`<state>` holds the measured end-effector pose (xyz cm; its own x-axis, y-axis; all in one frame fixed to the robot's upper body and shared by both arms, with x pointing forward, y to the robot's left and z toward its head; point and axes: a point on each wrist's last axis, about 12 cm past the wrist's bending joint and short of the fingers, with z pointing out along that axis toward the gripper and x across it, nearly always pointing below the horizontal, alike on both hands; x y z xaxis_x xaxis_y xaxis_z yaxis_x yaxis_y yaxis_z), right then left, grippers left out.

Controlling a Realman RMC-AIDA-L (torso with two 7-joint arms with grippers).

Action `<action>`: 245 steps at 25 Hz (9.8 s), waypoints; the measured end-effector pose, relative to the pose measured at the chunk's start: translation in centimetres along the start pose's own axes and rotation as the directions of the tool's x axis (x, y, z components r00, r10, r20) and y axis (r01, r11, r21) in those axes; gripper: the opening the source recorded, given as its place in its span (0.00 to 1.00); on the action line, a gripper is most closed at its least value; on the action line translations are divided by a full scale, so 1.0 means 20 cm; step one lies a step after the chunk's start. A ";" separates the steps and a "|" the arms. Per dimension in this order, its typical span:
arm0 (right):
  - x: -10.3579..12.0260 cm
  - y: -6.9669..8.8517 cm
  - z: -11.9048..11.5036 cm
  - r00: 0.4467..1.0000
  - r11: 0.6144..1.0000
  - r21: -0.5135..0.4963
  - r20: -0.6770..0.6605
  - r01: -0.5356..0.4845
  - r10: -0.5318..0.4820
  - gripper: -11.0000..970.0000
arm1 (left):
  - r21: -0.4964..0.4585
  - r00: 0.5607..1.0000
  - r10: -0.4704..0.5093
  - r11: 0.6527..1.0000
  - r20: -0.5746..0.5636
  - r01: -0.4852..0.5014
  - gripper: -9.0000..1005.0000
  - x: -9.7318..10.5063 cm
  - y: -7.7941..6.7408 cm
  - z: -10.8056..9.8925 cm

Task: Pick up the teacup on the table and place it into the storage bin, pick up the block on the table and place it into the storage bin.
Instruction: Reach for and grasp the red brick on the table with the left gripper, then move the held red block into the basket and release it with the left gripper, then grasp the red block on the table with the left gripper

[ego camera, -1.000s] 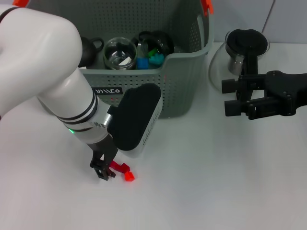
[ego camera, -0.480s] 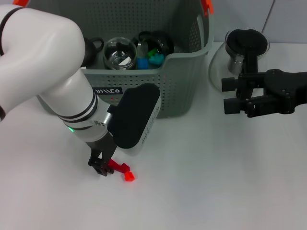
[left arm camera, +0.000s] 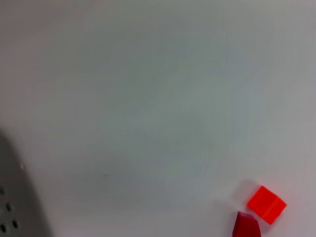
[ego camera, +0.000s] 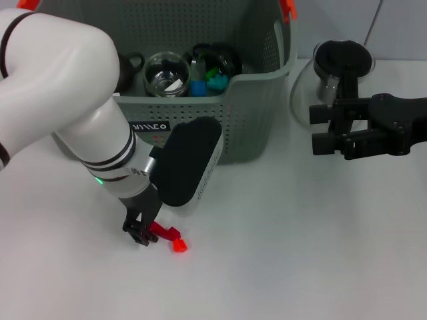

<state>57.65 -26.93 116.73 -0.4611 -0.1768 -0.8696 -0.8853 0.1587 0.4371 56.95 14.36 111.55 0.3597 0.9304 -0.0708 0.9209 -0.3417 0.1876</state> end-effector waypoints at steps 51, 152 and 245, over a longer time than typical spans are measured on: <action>0.01 0.00 -0.01 1.000 1.000 0.012 0.003 0.011 -0.011 0.95 | 0.014 0.999 0.045 0.999 0.014 -0.045 0.38 -0.08 0.01 0.00; 0.01 0.05 -0.10 0.997 0.997 -0.032 0.026 0.077 -0.076 0.95 | -0.140 0.603 -0.564 0.654 0.564 0.743 0.81 0.30 -0.13 -0.87; 0.06 0.04 -0.13 0.995 0.997 0.010 0.064 0.076 -0.077 0.95 | -0.024 0.769 -0.634 0.770 0.085 0.638 0.40 -0.11 -0.17 0.02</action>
<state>56.20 -29.54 116.71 -0.3868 -0.1263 -0.9135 -0.9173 0.1548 0.3670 53.08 13.49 110.75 -0.2945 0.9207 -0.2562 0.9347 0.3333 0.1232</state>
